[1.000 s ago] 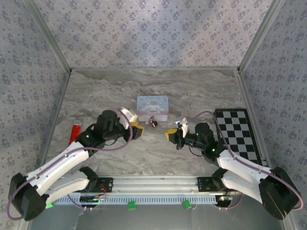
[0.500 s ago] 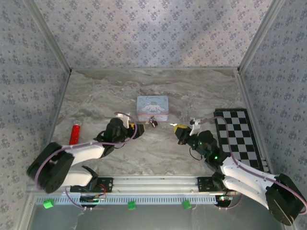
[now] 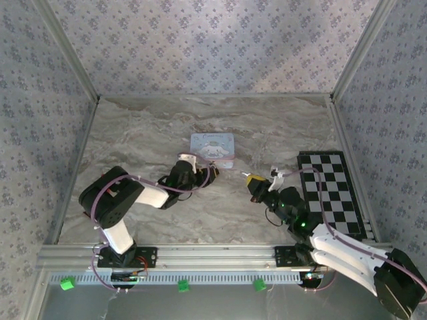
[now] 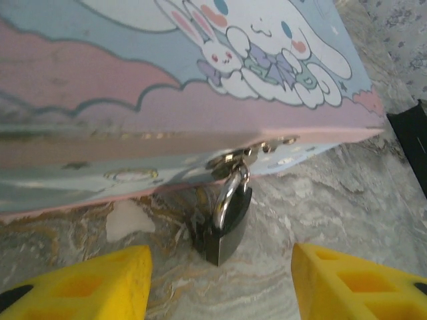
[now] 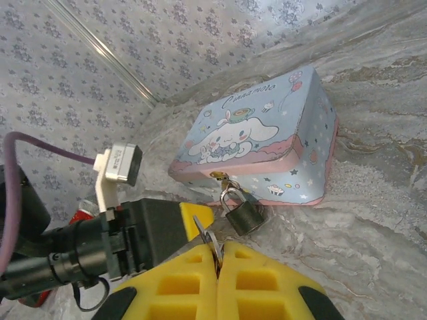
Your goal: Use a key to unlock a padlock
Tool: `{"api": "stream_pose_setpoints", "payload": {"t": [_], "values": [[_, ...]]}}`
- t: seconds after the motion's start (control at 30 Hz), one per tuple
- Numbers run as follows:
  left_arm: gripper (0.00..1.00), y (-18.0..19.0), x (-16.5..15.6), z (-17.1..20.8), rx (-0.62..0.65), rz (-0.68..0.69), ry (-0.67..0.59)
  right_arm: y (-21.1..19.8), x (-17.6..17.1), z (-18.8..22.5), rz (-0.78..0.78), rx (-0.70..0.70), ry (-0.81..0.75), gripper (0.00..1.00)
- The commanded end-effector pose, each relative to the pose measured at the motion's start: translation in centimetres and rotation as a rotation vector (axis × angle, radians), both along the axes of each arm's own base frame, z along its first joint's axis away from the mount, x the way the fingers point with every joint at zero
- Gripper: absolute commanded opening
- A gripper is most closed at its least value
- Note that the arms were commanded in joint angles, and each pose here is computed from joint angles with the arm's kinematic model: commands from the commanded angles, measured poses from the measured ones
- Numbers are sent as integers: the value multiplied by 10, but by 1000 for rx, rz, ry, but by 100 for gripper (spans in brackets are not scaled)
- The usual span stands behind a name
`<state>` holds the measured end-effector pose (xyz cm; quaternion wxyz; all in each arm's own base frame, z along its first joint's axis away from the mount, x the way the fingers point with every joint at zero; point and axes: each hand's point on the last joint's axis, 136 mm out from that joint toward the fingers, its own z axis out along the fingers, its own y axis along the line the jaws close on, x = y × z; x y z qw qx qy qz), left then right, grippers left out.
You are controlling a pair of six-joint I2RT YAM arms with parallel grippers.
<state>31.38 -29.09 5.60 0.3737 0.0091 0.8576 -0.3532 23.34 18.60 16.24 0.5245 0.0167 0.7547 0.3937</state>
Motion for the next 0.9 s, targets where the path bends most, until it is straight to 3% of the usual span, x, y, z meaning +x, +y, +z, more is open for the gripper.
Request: {"api": "stream_pose_setpoints", "payload": {"t": [0.0, 0.6, 0.87], "values": [[55, -4, 10, -7, 25, 47, 23, -9, -1, -5, -40, -3, 16, 0], [41, -16, 24, -52, 113, 127, 151, -14, -2, -3, -59, 13, 23, 0], [21, -20, 22, -48, 100, 97, 135, -15, -2, -8, -65, 8, 46, 0]]}}
